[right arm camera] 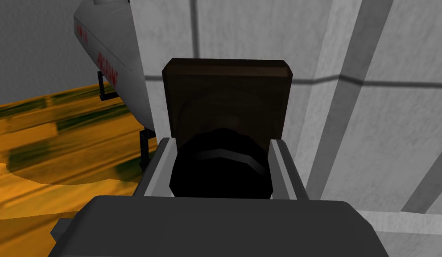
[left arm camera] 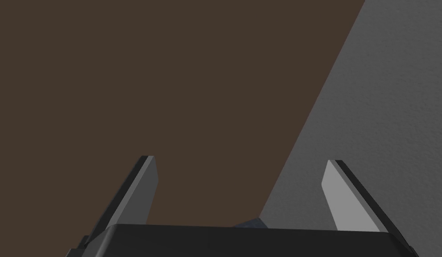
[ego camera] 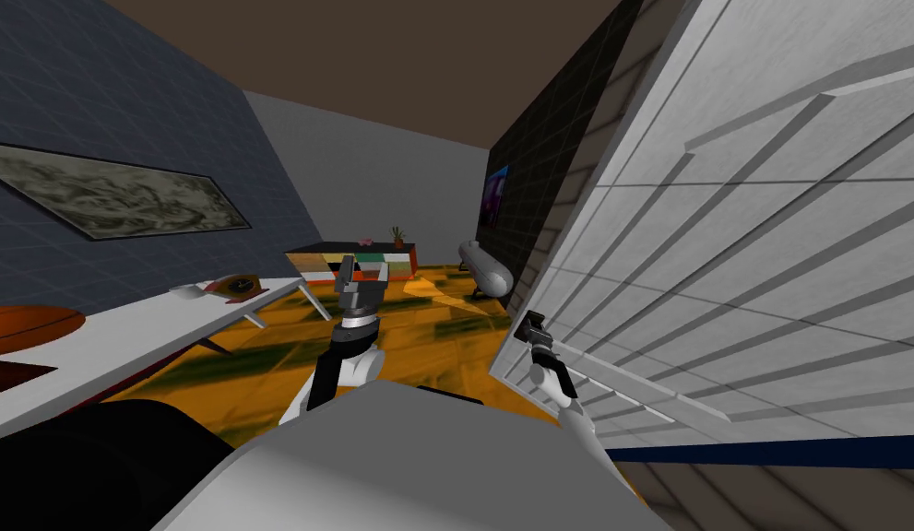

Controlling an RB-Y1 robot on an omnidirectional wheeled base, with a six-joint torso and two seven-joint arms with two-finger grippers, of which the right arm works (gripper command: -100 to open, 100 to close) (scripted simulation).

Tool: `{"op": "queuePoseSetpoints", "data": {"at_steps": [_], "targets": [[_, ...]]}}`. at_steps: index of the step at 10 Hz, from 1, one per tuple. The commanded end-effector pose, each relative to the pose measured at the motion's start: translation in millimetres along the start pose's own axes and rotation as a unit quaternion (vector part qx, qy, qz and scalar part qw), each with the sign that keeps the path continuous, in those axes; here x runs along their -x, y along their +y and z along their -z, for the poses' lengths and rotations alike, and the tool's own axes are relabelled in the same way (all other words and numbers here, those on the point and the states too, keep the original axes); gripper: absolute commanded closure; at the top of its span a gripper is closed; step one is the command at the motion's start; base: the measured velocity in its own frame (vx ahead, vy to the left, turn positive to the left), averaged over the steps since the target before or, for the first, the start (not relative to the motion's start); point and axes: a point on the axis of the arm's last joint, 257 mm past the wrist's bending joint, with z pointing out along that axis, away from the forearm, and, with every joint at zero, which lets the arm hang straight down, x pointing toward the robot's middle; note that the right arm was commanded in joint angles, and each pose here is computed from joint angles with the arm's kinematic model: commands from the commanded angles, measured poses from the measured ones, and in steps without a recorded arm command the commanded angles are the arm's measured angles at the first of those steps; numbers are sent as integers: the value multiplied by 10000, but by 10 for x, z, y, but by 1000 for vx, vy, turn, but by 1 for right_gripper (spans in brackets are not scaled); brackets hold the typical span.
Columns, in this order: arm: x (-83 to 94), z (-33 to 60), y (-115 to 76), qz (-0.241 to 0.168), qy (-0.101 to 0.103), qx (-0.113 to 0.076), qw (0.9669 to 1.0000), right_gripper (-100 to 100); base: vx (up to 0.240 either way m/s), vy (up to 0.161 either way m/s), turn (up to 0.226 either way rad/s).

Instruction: Pull the door open

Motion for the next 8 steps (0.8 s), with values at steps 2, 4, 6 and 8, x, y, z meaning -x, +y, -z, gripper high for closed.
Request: {"op": "queuePoseSetpoints", "data": {"at_steps": [2,4,6,8], "targets": [[-10,25,-50,-11,9,-108,9999,100,-204,-32,90],[6,34,-57,-5,-10,-127,9999,100,-142,-25,66],[16,88,-93,2,-17,-241,9997,100,-136,-21,75],[1,141,-123,7,3,-363,9993,100,-177,-57,89]]}}
